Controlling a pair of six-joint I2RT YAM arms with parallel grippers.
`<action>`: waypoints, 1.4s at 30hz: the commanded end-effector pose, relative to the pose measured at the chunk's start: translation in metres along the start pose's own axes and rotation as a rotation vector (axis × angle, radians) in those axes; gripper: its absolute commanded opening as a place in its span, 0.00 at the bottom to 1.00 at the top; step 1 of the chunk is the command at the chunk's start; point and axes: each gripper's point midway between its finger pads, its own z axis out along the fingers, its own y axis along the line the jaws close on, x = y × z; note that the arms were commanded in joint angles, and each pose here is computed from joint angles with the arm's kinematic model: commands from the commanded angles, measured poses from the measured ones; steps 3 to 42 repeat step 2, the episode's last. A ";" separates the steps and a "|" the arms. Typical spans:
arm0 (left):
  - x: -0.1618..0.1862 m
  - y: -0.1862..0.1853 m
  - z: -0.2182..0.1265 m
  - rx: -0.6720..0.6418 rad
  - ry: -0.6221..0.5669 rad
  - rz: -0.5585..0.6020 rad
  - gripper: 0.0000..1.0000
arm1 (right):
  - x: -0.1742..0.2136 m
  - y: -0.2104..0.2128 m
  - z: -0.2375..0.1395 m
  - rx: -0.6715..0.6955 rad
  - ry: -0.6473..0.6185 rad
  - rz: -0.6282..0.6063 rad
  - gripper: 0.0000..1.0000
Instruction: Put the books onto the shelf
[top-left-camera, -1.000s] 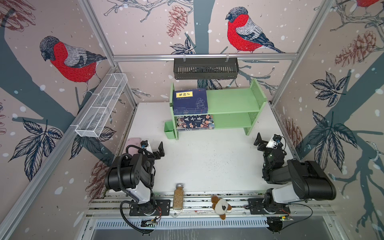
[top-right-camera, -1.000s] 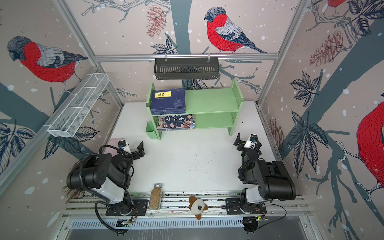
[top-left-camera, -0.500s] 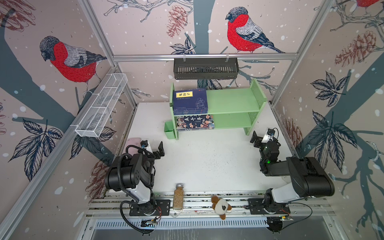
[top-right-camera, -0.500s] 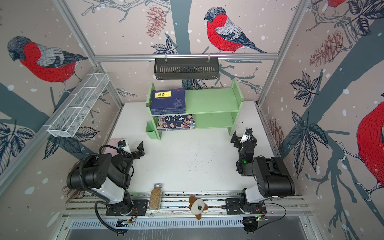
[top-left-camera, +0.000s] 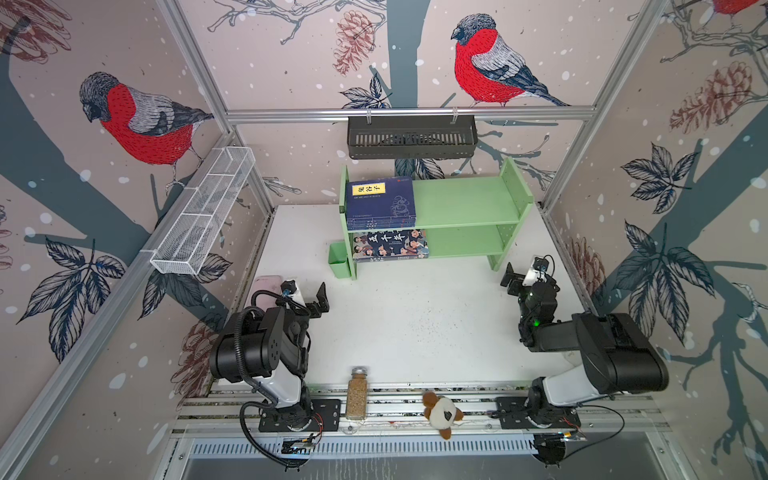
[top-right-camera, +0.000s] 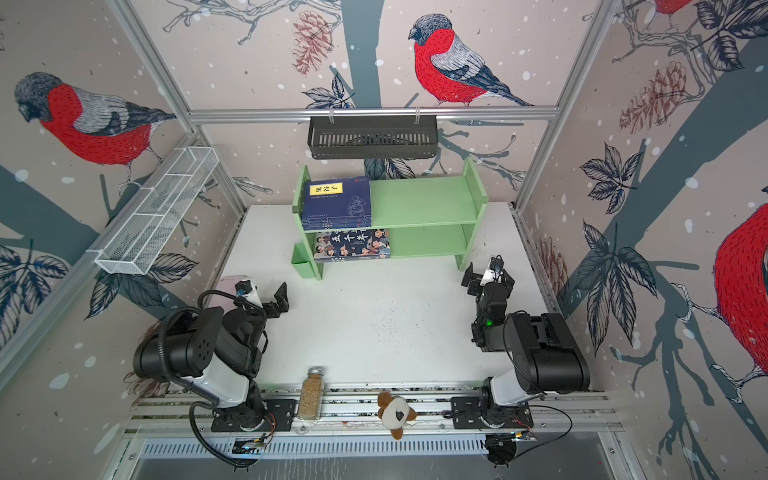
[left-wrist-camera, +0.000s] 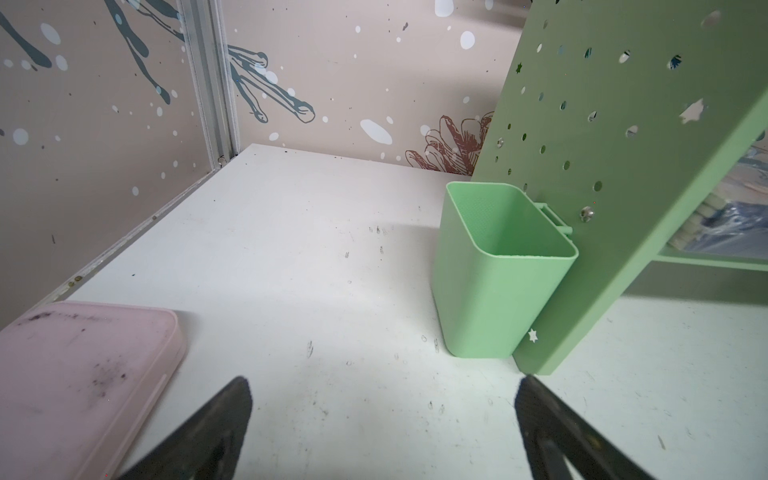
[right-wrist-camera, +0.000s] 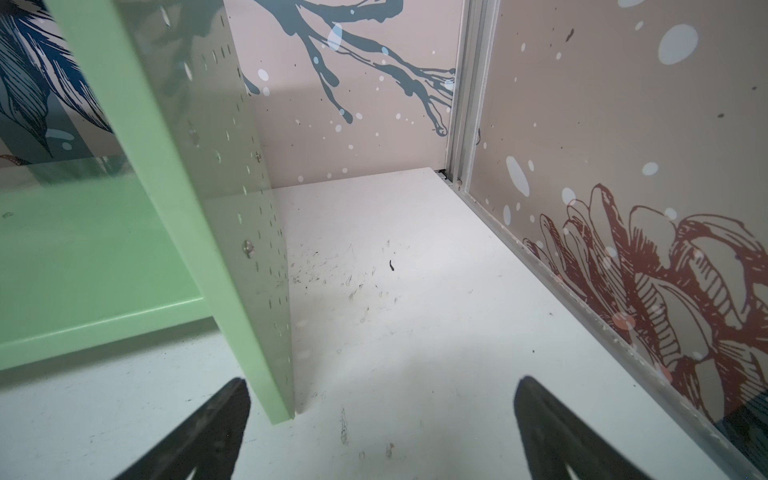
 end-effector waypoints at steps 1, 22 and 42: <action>-0.054 -0.007 -0.005 0.022 -0.220 0.048 0.99 | -0.002 -0.002 0.001 0.012 -0.004 -0.009 1.00; -0.054 -0.007 -0.005 0.022 -0.220 0.048 0.99 | -0.001 -0.002 0.000 0.011 -0.004 -0.009 1.00; -0.054 -0.007 -0.005 0.022 -0.220 0.048 0.99 | -0.001 -0.002 0.000 0.011 -0.004 -0.009 1.00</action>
